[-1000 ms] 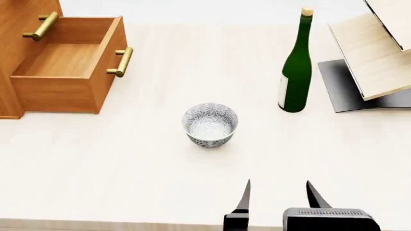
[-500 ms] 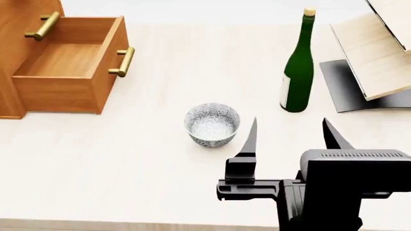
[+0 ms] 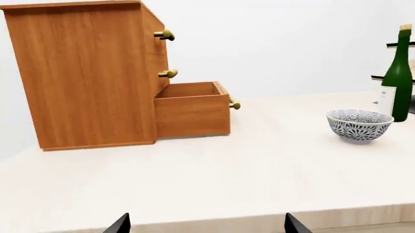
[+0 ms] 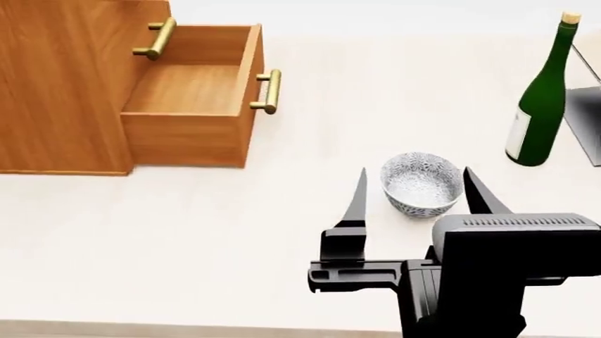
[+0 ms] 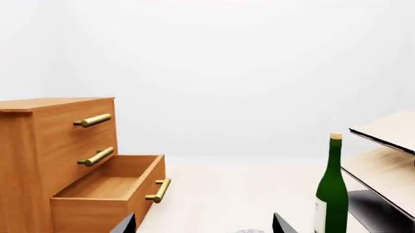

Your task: Put the bowl in the bottom drawer of the cabinet and close it.

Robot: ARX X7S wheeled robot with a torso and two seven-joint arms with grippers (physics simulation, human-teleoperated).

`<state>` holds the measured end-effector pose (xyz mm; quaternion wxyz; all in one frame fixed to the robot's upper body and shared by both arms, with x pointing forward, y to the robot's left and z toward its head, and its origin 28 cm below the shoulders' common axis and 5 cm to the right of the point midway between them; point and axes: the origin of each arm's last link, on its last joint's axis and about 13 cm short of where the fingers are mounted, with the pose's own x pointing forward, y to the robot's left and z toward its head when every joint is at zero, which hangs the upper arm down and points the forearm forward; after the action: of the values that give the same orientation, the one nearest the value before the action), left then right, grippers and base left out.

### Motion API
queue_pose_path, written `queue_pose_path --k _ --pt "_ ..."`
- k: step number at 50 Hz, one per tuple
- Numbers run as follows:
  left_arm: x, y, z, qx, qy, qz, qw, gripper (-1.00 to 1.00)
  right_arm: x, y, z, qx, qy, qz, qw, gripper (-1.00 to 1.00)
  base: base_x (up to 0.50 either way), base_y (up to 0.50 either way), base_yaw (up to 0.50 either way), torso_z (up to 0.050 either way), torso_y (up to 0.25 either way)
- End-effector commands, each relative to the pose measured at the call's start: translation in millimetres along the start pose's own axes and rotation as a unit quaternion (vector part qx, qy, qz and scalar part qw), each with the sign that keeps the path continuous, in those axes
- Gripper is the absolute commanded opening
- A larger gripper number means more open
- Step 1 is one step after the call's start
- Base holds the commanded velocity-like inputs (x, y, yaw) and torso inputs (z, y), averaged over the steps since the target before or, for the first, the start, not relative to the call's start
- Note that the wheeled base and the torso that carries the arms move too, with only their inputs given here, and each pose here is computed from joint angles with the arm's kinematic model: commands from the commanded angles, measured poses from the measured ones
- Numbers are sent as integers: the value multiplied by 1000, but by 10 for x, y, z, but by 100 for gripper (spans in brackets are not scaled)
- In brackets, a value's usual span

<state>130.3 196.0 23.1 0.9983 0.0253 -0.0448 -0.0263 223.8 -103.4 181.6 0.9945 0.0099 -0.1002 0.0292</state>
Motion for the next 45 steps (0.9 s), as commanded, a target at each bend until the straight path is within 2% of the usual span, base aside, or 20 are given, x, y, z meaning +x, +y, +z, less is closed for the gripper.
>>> queue_pose_path --k 1,13,16,25,35,36,37,38,45 --pt "-2 -5 -5 2 0 -2 1000 100 -5 1 7 3 -2 3 1000 100 0 500 0 0 0" --pt "-3 -10 -11 3 -1 -1 1000 100 -3 6 -10 2 0 2 1000 100 0 500 0 0 0" --pt "-2 -1 2 -6 1 0 1000 100 -8 8 19 9 -1 4 1000 100 0 500 0 0 0" --pt "0 -7 -9 2 0 -2 1000 100 -7 13 3 13 5 8 1000 100 0 500 0 0 0" --pt "-1 -6 -5 3 -1 -2 1000 100 7 12 -33 9 7 0 1000 100 0 500 0 0 0" --pt "-2 -6 -5 2 -1 -2 1000 100 20 9 -34 -4 -2 -9 1000 100 0 410 0 0 0" --pt "-1 -6 -4 2 0 -2 1000 100 20 10 -39 -16 -4 -14 1000 100 0 0 0 0 0" --pt "-4 -9 5 3 -1 -2 1000 100 21 10 -46 -3 7 -13 1000 100 0 0 0 0 0" --pt "-9 -12 11 3 -1 -3 1000 100 23 3 -66 -1 23 -13 1000 100 71 0 0 0 0"
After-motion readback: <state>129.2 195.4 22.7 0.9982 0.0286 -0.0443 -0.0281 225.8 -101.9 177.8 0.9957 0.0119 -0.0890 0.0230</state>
